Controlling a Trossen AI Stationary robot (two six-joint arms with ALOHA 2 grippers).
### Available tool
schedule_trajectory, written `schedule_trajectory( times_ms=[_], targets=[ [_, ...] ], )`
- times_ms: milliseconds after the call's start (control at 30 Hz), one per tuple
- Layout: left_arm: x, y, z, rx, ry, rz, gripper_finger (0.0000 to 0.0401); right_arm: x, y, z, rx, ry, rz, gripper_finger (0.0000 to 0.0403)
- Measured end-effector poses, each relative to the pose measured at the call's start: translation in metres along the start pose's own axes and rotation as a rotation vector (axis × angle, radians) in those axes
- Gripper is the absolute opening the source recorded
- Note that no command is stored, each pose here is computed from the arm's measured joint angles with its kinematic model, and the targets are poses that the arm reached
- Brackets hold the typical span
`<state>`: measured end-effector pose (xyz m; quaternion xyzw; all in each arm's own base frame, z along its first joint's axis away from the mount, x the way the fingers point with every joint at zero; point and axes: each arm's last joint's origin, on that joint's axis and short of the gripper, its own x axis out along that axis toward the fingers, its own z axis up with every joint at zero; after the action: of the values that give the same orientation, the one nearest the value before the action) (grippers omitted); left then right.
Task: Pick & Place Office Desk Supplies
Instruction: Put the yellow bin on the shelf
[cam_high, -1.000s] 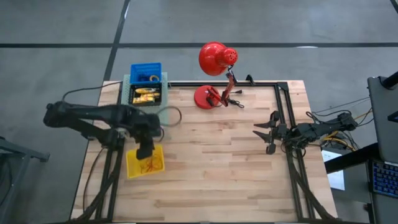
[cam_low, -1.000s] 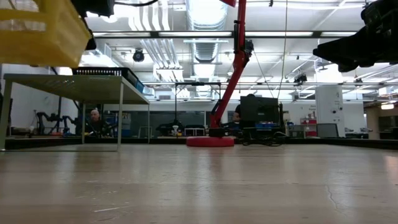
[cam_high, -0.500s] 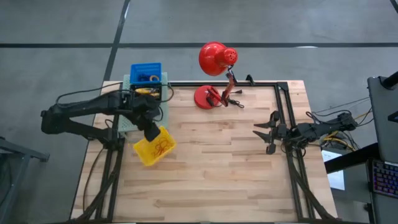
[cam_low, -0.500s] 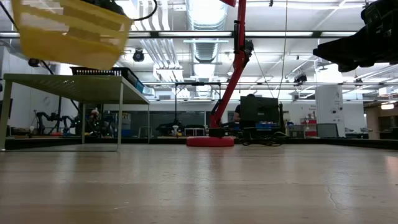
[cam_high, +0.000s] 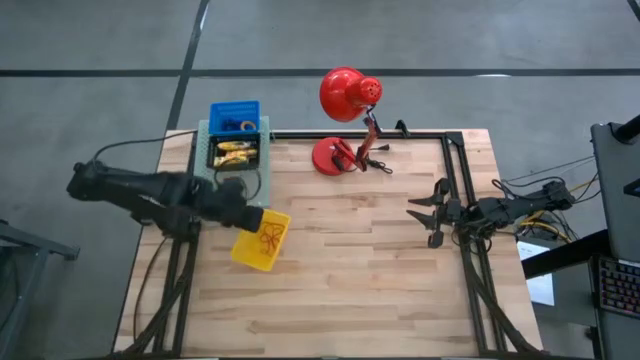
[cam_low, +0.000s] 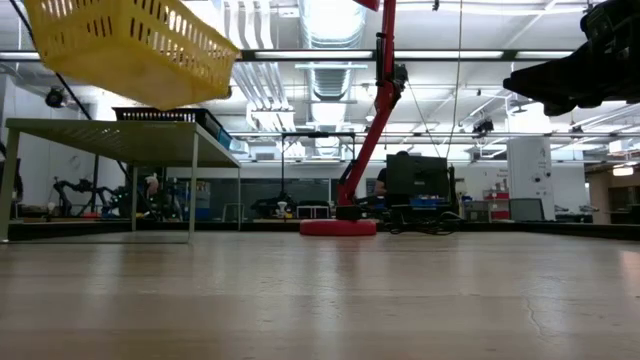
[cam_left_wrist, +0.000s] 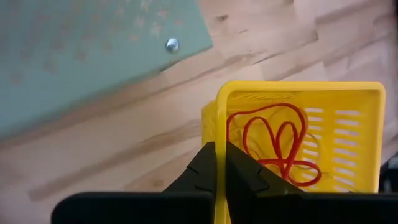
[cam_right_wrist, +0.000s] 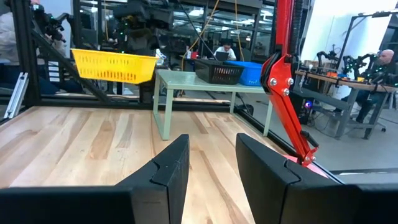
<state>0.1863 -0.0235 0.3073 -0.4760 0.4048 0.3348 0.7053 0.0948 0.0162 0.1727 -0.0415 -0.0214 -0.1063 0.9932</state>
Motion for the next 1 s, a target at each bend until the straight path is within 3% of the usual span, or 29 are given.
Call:
schedule_trajectory(
  times_ms=[133,267,500,1000],
  targets=[
    [-0.007,-0.001,-0.027,-0.122,-0.073,-0.007,0.0016,0.000,0.000,0.000,0.000,0.000,0.000,0.0128],
    [-0.013,0.005,-0.051,-0.322,-0.085,0.007,0.0016,0.000,0.000,0.000,0.000,0.000,0.000,0.0128],
    [-0.018,0.016,-0.070,-0.606,-0.215,-0.001,0.0016,0.000,0.000,0.000,0.000,0.000,0.000,0.0128],
    [-0.021,0.030,-0.064,-0.815,-0.351,0.093,0.0016,0.000,0.000,0.000,0.000,0.000,0.000,0.0128]
  ],
)
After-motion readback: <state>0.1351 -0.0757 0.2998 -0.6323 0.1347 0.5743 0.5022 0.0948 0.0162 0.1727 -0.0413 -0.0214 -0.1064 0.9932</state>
